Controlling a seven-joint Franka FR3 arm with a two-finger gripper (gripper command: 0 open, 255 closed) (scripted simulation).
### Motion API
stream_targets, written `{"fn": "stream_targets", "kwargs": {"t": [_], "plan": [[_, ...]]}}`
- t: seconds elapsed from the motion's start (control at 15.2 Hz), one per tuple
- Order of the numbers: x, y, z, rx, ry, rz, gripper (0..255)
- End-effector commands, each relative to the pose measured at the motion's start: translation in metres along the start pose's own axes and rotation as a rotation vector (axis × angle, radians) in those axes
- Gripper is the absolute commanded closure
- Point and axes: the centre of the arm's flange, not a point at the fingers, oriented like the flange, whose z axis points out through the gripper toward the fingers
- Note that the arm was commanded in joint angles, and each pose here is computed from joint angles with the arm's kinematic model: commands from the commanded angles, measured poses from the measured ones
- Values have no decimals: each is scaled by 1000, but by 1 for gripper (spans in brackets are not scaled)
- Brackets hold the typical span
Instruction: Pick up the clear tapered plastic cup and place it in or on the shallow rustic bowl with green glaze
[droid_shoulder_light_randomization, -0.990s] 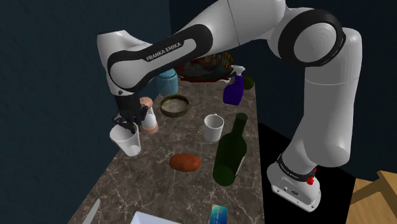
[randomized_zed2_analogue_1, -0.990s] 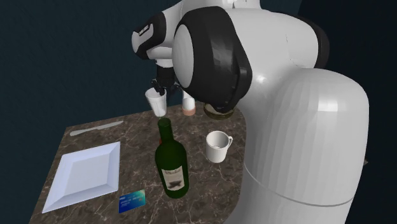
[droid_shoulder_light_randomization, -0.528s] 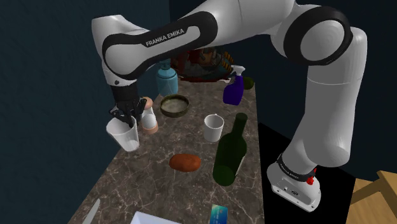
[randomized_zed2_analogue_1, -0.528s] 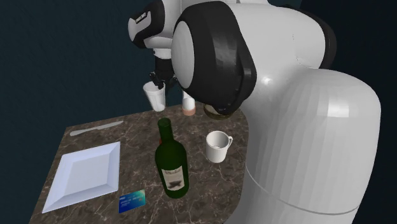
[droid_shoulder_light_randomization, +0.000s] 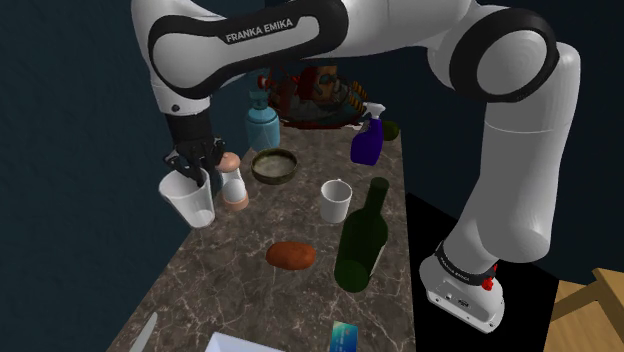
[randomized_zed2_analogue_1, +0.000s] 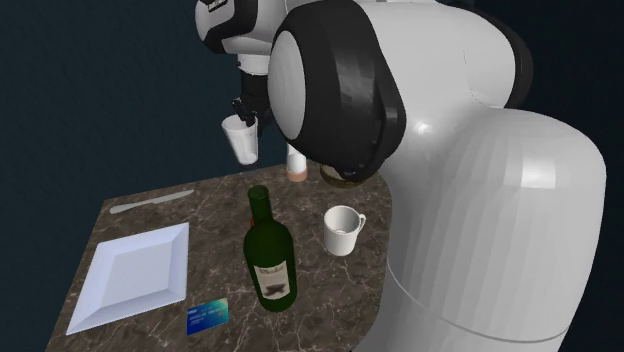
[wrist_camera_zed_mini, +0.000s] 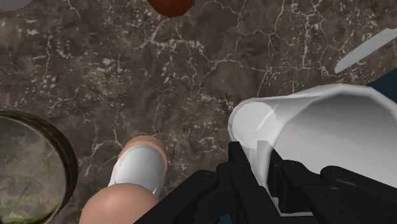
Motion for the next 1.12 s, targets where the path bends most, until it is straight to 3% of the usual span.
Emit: {"fn": "stream_targets", "kwargs": {"t": [0.0, 0.46, 1.06], "plan": [[-2, -1, -11, 0, 0, 0, 255], [-6, -5, -46, 0, 0, 0, 255], [11, 108, -77, 0, 0, 0, 255]]}}
